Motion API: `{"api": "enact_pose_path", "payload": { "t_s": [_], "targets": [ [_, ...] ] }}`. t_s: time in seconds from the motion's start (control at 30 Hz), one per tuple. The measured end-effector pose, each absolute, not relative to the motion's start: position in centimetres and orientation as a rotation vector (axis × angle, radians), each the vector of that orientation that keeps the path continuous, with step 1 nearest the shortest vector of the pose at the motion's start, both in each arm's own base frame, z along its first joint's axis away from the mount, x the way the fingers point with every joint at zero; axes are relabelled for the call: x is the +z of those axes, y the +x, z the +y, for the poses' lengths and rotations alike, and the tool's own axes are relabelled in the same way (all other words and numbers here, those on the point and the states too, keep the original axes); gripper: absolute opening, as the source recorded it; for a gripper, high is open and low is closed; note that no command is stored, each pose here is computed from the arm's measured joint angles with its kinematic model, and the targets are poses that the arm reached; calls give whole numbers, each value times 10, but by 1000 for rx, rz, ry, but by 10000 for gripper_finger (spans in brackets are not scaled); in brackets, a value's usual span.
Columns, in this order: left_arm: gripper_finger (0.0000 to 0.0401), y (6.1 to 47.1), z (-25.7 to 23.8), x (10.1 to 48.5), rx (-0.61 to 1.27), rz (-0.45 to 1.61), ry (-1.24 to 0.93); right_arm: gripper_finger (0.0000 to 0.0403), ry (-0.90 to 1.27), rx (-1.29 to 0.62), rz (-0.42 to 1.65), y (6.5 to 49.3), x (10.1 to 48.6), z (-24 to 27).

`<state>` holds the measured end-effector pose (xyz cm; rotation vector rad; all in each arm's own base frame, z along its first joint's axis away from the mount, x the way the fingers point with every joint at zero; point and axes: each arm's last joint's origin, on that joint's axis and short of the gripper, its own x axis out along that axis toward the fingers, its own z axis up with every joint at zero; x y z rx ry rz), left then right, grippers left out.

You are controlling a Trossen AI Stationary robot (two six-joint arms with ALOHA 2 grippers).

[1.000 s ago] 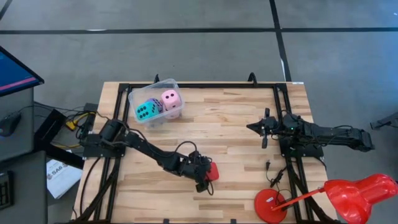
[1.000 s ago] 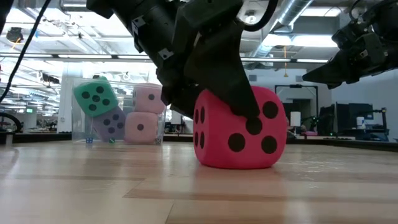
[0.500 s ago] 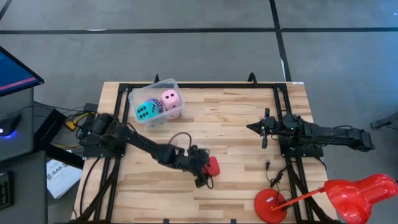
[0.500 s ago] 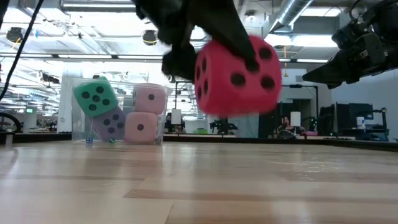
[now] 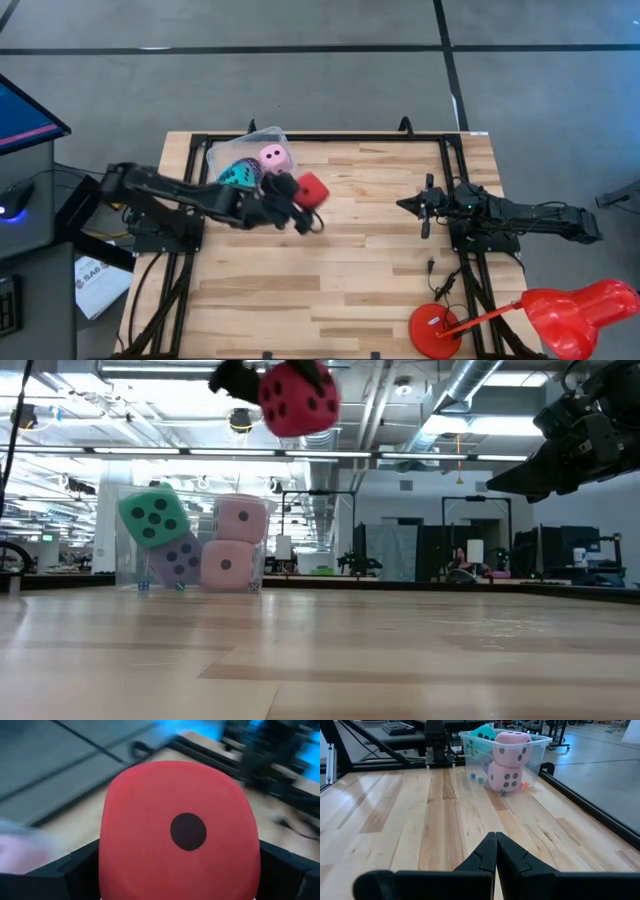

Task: Pick & Place Dice
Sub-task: Put the large red dice into the transparent container

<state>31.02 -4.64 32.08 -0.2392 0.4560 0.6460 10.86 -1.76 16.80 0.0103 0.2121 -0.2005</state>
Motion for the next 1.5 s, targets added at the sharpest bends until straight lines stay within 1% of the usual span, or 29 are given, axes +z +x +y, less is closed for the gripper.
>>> {"api": "enact_pose_path", "payload": {
  "t_s": [0.1, 0.3, 0.57, 0.73, 0.93, 1.03, 1.13, 1.23, 1.3, 1.5],
  "targets": [
    [372, 294, -33, 333, 783, 411, -220, 2, 10, -200, 213, 109, 168, -18],
    [374, 267, -5, 340, 1047, 361, -234, 2, 10, -199, 213, 109, 168, -18],
    [372, 251, 37, 331, 1293, 400, -290, 2, 10, -199, 213, 109, 168, -18],
    [375, 240, 61, 326, 1415, 434, -348, 2, 10, -199, 213, 109, 168, -18],
    [373, 229, 82, 300, 1526, 483, -388, 2, 10, -199, 213, 109, 168, -18],
    [379, 223, 89, 279, 1541, 538, -454, 2, 10, -199, 213, 109, 168, -18],
    [386, 220, 93, 267, 1561, 554, -454, 2, 10, -199, 213, 109, 168, -18],
    [391, 218, 94, 263, 1572, 575, -445, 2, 10, -199, 213, 109, 168, -18],
    [393, 220, 95, 264, 1564, 551, -459, 2, 10, -199, 213, 109, 168, -18],
    [390, 221, 95, 264, 1556, 547, -455, 2, 11, -199, 213, 109, 168, -18]
  ]
}}
